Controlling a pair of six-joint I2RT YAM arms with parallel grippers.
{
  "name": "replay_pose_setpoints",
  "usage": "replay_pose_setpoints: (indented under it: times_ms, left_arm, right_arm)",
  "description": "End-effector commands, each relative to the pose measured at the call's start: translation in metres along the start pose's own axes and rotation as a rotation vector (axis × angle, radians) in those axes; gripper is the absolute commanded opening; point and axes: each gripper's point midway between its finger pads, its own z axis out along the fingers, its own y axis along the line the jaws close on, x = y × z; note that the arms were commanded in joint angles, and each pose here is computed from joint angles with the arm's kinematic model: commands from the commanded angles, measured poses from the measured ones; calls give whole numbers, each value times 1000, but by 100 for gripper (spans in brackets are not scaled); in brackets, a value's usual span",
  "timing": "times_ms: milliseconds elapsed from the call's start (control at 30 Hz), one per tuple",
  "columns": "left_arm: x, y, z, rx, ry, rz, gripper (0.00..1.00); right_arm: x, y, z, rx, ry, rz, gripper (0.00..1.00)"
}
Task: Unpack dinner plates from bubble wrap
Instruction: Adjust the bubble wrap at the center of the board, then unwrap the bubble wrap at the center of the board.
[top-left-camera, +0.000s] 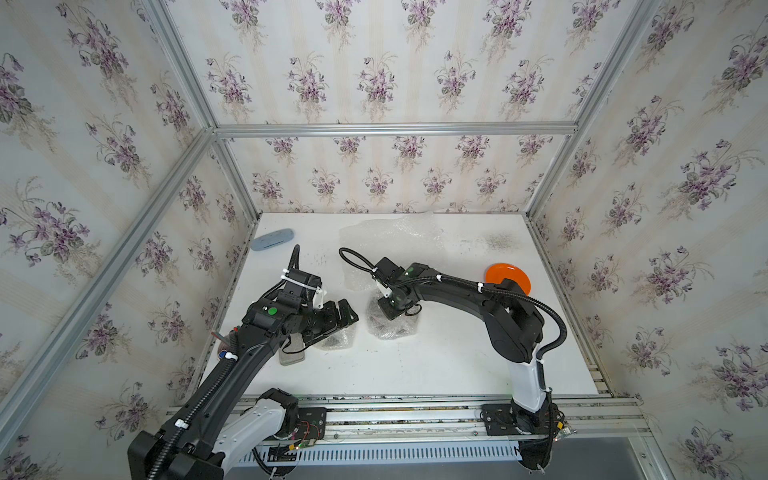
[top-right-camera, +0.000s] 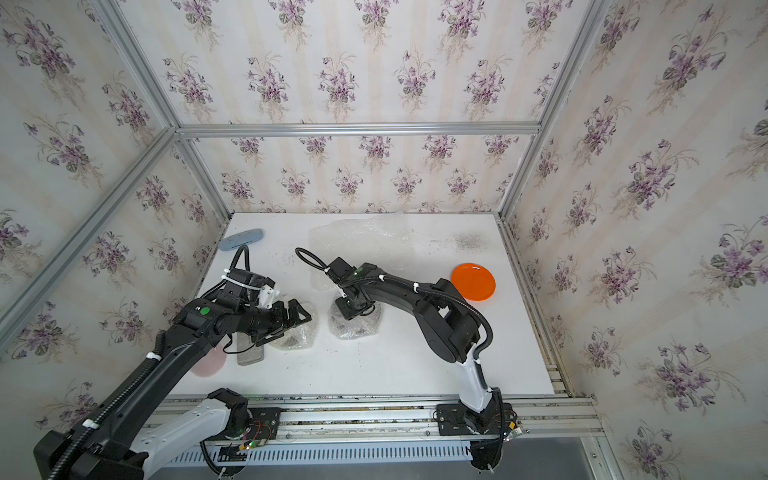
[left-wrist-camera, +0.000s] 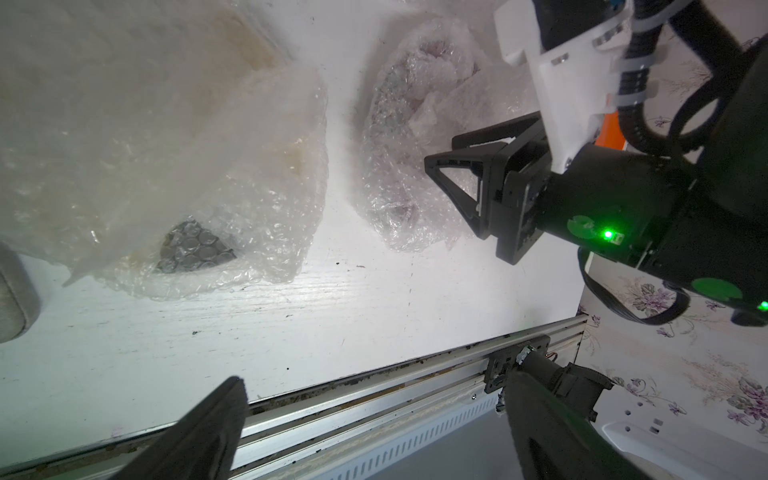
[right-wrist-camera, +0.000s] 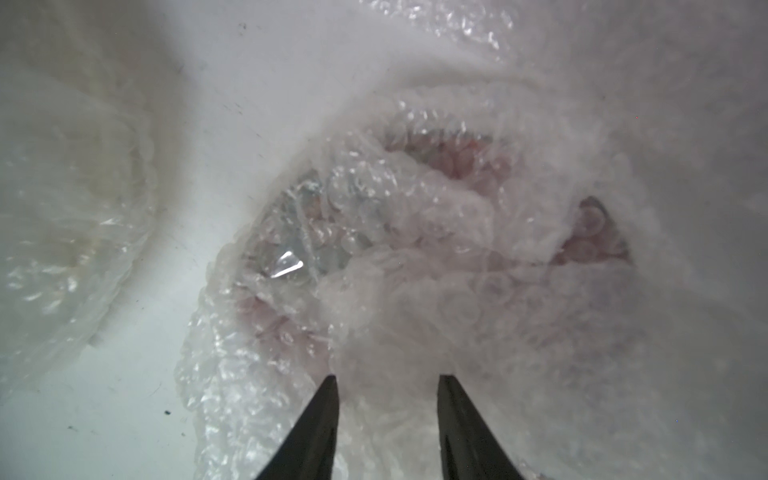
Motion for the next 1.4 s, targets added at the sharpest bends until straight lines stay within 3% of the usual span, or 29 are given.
replay_pose_setpoints:
  times_ms: [0,167,267,533,833,1033,1367]
  left_arm:
    - [1,-1,1,0,20,13,99]
    - [1,0,5,-5,35,12,99]
    - [4,0,12,-4,62,12,99]
    - [28,-19,56,-5,144,74,99]
    - [51,-82,111,27,224,241,99]
    - [69,-96,149,36,299,259,98]
    - [69,-125,171,91,316,258,96]
  right_arm:
    - [-2,-10,3,55,5,11,31]
    - [-3,-12,-4,52,-11,37,7]
    - [-1,-9,-19,19,-47,78,0]
    - [41,-9,-62,-94,-124,230,0]
    - [106,-14,-86,-193,-200,321,0]
    - [121,-16,-105,-239,-267,385,0]
    - [123,-14,-114,-280,-298,415,0]
